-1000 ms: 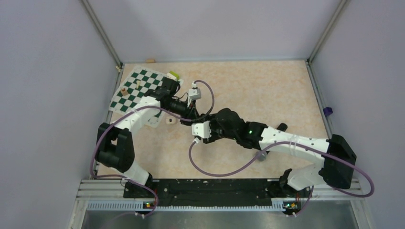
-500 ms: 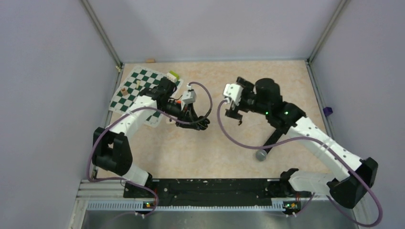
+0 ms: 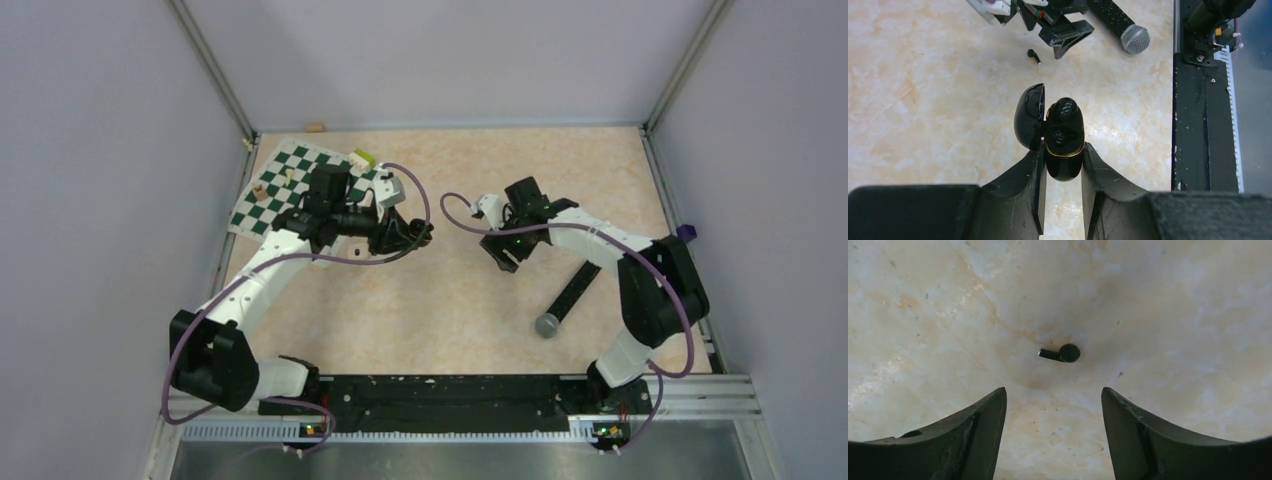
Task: Insert the wireless bluetooth earbuds into the charging case
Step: Pick up the earbud from the center of the board.
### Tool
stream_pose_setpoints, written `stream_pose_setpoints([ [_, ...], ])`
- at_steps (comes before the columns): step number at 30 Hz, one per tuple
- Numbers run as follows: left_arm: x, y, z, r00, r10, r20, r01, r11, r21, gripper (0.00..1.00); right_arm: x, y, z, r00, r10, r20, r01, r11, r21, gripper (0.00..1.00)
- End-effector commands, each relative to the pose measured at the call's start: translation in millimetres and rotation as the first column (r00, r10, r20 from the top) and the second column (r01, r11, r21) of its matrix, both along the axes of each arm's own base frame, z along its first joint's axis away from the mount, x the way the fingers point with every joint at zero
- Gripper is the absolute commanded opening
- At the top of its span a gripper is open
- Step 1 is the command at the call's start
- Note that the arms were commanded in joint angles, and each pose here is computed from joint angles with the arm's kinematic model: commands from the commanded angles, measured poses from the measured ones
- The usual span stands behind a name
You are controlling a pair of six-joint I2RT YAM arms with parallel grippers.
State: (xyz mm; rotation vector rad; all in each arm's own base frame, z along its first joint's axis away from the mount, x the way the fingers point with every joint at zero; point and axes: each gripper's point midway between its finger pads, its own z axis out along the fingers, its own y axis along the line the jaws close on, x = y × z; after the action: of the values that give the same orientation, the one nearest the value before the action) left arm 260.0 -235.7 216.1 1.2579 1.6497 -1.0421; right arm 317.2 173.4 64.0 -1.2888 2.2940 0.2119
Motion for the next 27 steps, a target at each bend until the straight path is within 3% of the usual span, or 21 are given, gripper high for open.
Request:
stream_pose_setpoints([
  [1, 10.3, -7.6, 16.2, 0.999, 0.029, 0.037, -0.028, 0.999, -0.041, 0.0, 3.8, -5.6, 0.6, 0.985, -0.144, -0.092, 0.146, 0.989, 0.008, 0.67],
  [14, 6.0, -7.1, 12.8, 0.999, 0.024, 0.039, -0.022, 0.999, -0.041, 0.0, 16.5, 5.1, -35.8, 0.951, -0.183, -0.25, 0.176, 0.983, -0.052, 0.58],
  [19, 7.7, -8.7, 8.3, 0.999, 0.022, 0.035, -0.021, 0.999, -0.032, 0.0, 20.2, 3.1, -42.2, 0.953, -0.179, -0.245, 0.166, 0.983, -0.073, 0.56],
  [27, 8.5, -12.1, 2.6, 0.999, 0.017, 0.027, -0.017, 1.0, -0.009, 0.0, 30.0, -0.8, -34.4, 0.962, -0.162, -0.22, 0.143, 0.985, -0.099, 0.45],
])
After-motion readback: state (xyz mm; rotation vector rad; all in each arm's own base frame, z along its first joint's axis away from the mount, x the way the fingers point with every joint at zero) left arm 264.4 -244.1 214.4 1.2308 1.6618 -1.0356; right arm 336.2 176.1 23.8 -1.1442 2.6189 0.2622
